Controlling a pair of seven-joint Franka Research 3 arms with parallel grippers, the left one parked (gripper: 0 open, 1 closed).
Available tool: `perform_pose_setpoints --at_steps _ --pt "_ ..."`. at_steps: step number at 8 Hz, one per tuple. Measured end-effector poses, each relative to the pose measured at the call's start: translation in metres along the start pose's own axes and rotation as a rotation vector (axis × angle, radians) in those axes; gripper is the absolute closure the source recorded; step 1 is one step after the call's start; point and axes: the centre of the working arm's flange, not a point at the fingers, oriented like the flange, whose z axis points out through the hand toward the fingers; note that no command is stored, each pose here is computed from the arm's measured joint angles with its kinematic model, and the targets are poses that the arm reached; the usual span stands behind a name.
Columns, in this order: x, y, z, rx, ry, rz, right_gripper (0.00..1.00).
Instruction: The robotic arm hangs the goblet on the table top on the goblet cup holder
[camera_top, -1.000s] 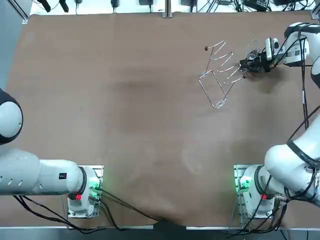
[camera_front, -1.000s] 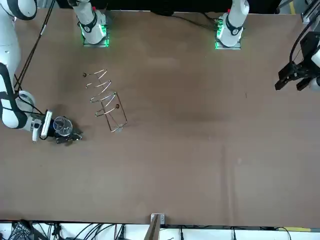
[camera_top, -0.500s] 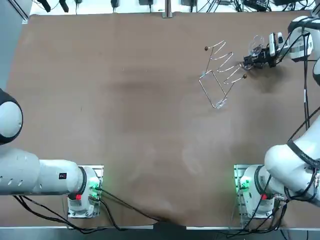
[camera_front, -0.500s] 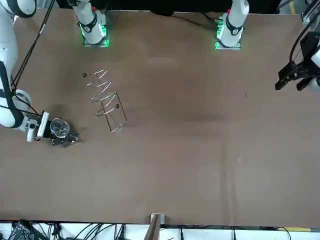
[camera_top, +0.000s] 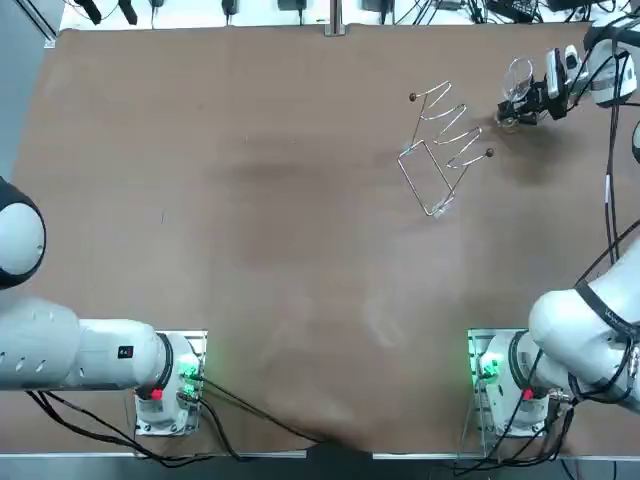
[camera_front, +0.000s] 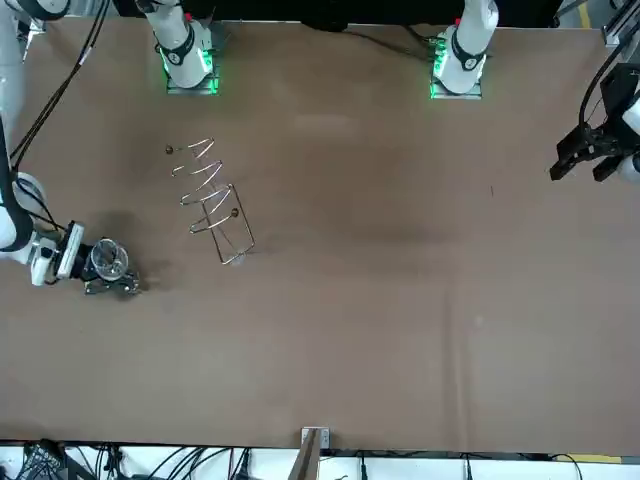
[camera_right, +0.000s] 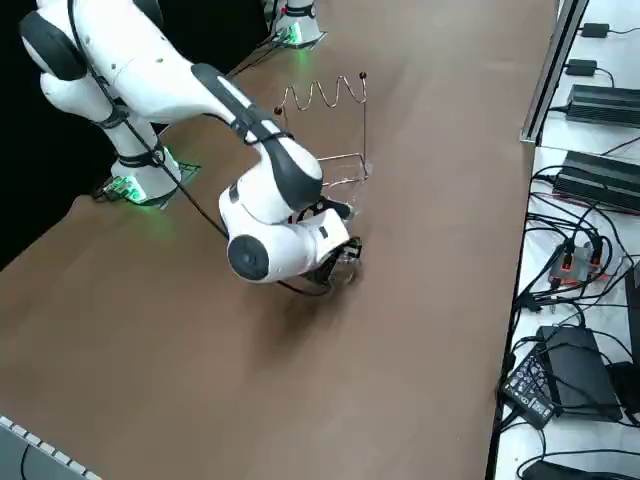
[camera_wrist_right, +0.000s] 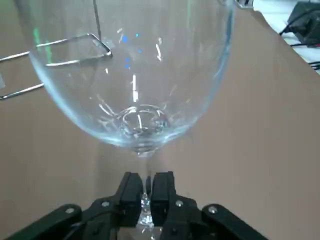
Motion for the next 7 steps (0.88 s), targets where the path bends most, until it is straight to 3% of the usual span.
perform_pose_setpoints --at_steps 5,7 --pt "-0.001 0.004 -0.027 0.014 -0.183 0.104 0.86" --pt "0.004 0.005 -0.035 0.009 -0.213 0.123 0.88"
